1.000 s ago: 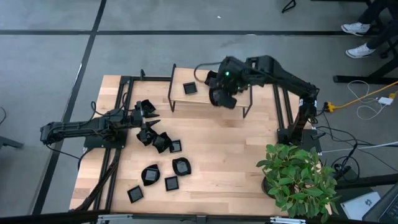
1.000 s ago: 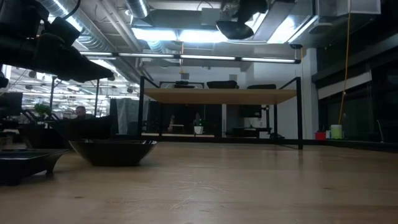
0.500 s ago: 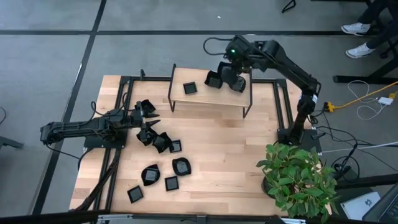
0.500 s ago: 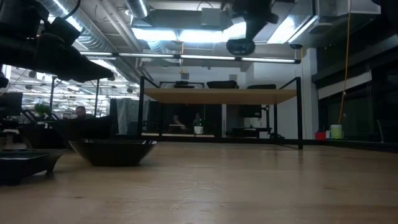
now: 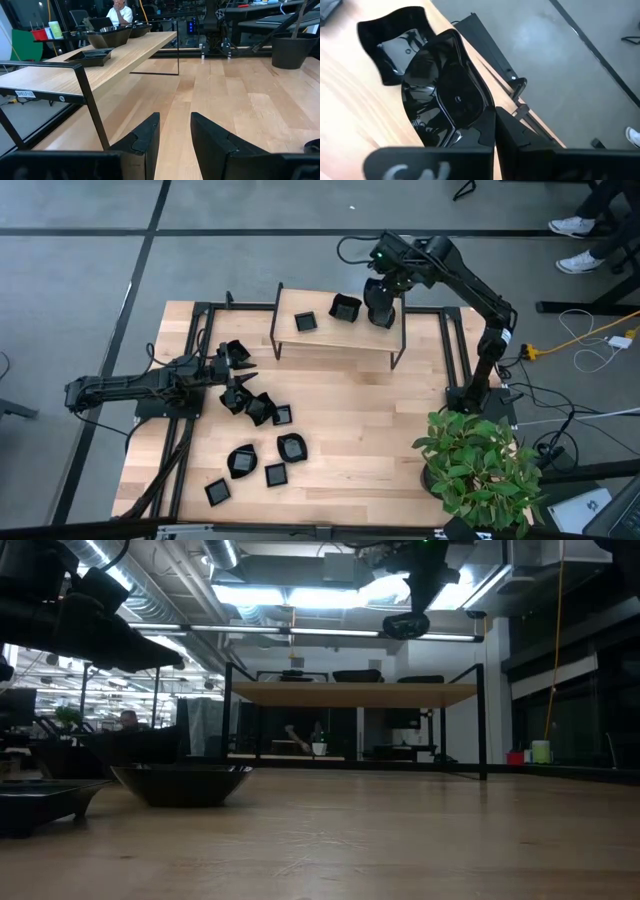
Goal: Pick & Place Mini shaped plates
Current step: Stack the leaf-shaped plate on top of the leaf-shaped plate on the shelf, then stack the distorted square plate on top of the distorted square plate on the shelf
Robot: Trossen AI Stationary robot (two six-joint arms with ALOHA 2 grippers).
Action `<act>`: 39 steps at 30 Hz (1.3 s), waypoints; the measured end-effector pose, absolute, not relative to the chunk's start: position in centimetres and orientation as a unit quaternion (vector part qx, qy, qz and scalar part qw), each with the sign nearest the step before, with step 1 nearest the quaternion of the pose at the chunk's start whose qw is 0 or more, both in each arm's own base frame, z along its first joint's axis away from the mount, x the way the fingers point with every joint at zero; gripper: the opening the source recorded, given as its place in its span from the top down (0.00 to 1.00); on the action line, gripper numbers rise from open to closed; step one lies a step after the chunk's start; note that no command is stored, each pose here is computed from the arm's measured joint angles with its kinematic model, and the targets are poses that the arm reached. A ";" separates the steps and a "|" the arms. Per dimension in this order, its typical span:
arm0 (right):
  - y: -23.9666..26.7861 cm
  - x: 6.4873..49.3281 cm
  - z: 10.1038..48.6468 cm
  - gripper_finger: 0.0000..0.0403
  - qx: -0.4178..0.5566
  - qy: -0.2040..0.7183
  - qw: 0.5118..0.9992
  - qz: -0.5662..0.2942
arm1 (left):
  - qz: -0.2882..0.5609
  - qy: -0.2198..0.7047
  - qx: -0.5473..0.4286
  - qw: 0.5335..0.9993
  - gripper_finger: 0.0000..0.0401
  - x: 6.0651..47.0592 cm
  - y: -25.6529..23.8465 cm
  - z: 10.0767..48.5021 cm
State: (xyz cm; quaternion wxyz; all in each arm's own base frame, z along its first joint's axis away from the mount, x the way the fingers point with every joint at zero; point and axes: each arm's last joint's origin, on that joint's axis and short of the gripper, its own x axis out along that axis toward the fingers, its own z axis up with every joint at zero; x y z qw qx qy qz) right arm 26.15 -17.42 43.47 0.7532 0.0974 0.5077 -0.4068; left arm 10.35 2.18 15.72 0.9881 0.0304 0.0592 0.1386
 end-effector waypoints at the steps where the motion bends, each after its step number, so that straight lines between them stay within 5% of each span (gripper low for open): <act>1: -17.4 26.2 43.5 0.99 0.099 0.508 0.754 -0.405 | 0.139 0.059 0.030 0.988 0.74 10.3 2.2 15.7; 22: -19.2 27.3 35.5 0.99 0.077 0.612 0.675 -0.405 | 0.139 0.059 0.030 0.988 0.74 10.4 2.2 15.7; 39: -19.4 27.4 35.5 0.75 0.078 0.604 0.679 -0.409 | 0.139 0.059 0.030 0.988 0.74 10.4 2.2 15.7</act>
